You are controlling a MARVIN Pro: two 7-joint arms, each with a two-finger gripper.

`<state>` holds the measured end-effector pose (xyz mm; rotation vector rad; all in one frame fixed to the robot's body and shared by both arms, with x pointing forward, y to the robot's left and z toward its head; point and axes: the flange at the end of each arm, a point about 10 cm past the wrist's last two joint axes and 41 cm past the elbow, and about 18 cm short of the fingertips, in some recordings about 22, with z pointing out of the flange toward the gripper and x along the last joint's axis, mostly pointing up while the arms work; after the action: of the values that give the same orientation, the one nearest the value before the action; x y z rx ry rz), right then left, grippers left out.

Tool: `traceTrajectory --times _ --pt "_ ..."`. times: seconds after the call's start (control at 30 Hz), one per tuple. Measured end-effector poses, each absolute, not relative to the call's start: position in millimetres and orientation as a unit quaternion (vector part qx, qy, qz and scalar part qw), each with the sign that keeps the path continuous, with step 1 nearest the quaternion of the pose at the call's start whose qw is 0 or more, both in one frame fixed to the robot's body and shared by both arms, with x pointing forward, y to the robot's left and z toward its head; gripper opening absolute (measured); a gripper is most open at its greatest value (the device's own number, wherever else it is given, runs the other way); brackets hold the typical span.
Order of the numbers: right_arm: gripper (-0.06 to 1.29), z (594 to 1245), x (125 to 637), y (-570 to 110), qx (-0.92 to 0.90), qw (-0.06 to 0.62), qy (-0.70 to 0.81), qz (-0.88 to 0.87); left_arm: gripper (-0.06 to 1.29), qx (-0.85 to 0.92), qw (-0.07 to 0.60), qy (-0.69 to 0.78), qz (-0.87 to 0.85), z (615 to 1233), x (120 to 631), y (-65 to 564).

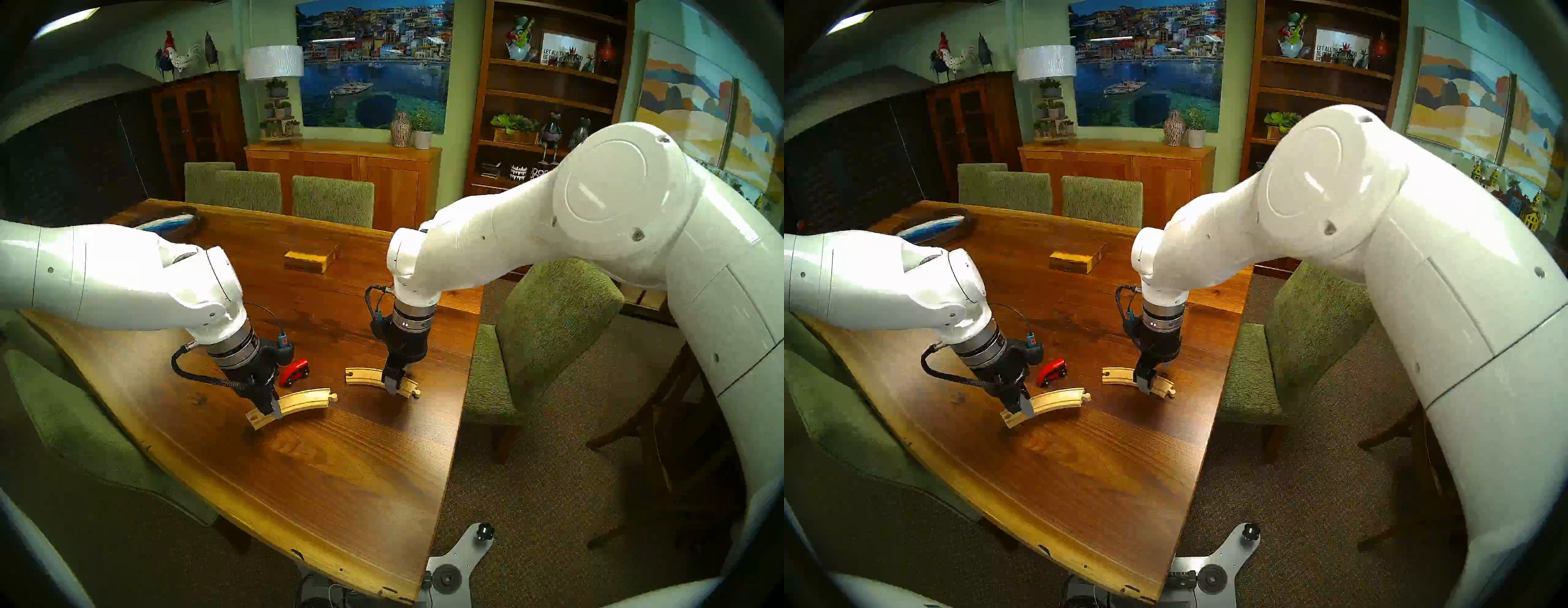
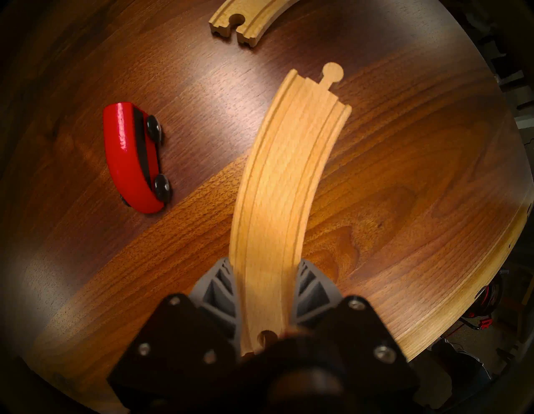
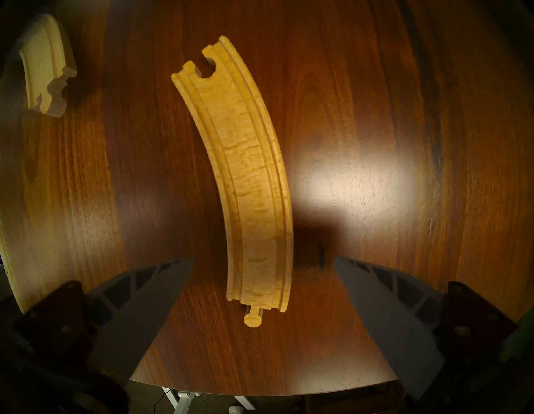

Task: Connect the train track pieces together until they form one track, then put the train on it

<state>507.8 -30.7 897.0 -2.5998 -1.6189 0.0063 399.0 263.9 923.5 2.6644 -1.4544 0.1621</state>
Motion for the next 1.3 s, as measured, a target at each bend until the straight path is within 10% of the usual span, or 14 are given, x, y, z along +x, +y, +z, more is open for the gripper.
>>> traceTrajectory --times 0.63,0.7,0.73,0.87,1.3 --pt "1.23 891.3 517.4 -28.1 -0.848 0.028 -0.529 -0.003 0.20 0.875 0.051 -0.478 0.053 923.5 399.0 263.9" --pt "0.95 891.6 517.1 -27.1 -0.849 0.027 -0.528 -0.003 0.20 0.875 0.051 -0.478 0.053 923.5 399.0 263.9" --pt "0.60 891.7 516.7 -26.9 -0.849 0.026 -0.527 -0.003 0.20 0.875 0.051 -0.478 0.053 923.5 399.0 263.9" --pt "0.29 892.0 513.7 -26.5 -0.851 0.024 -0.525 -0.002 0.20 0.875 0.051 -0.478 0.053 923.5 399.0 263.9" --pt "0.20 892.8 495.6 -35.7 -0.853 0.024 -0.520 0.018 0.20 0.875 0.051 -0.478 0.053 923.4 399.0 263.9"
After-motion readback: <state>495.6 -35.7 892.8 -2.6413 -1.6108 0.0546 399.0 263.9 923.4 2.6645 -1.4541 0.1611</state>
